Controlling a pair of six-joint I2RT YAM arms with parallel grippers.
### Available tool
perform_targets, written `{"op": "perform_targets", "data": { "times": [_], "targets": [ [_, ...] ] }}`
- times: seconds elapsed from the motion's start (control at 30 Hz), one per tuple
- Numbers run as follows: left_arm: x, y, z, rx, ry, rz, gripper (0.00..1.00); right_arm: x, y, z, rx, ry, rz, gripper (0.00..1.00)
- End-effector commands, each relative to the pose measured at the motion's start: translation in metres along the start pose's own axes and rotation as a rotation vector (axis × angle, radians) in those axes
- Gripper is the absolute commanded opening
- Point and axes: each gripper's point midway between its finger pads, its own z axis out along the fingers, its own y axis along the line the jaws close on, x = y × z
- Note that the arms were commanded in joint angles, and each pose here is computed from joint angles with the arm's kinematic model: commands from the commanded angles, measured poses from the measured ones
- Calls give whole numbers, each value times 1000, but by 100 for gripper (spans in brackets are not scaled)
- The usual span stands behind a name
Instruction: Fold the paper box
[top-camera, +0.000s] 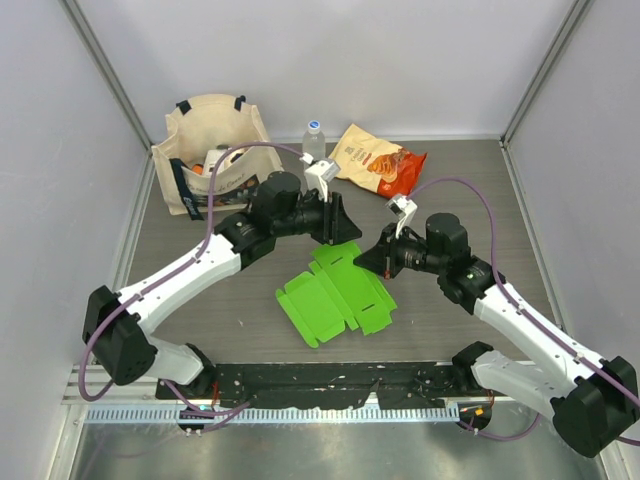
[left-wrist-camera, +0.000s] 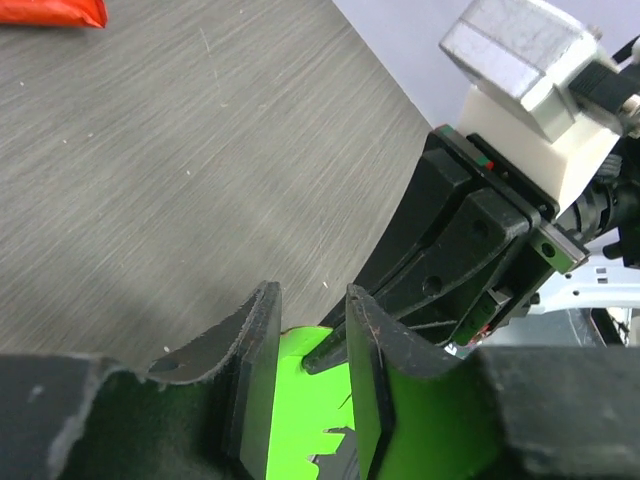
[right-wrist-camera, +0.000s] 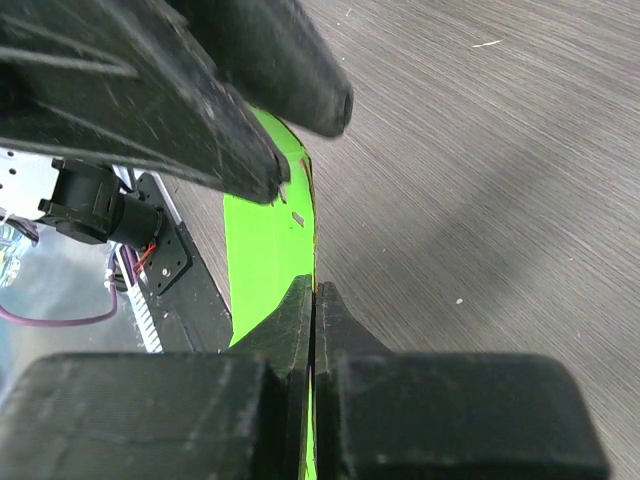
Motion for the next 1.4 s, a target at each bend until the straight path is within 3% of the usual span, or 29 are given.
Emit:
{"op": "perform_targets", "data": {
  "times": [0.0, 0.17, 0.47, 0.7, 0.77, 0.97, 1.17, 1.37],
  "targets": [
    [-3, -9, 4, 21, 15, 21, 33, -40, 14, -6, -14, -120, -47, 1],
    [5, -11, 5, 23, 43, 31, 31, -47, 17, -9, -13, -153, -44, 1],
    [12, -24, 1, 80, 65, 23, 18, -56, 15, -14, 16, -207, -46, 1],
    [-3, -21, -10, 27, -8, 55, 52, -41, 13, -12, 13, -154, -42, 1],
    [-3, -25, -9, 44, 10, 52, 53, -40, 13, -13, 12, -156, -38, 1],
    [6, -21, -4, 44, 53, 44, 47, -42, 15, -15, 6, -170, -31, 1],
    [9, -35, -8, 119, 58, 40, 30, -46, 8, -17, 55, -198, -14, 1],
    [17, -46, -7, 197, 62, 2, 29, -58, 7, -17, 64, -255, 17, 1]
  ]
}}
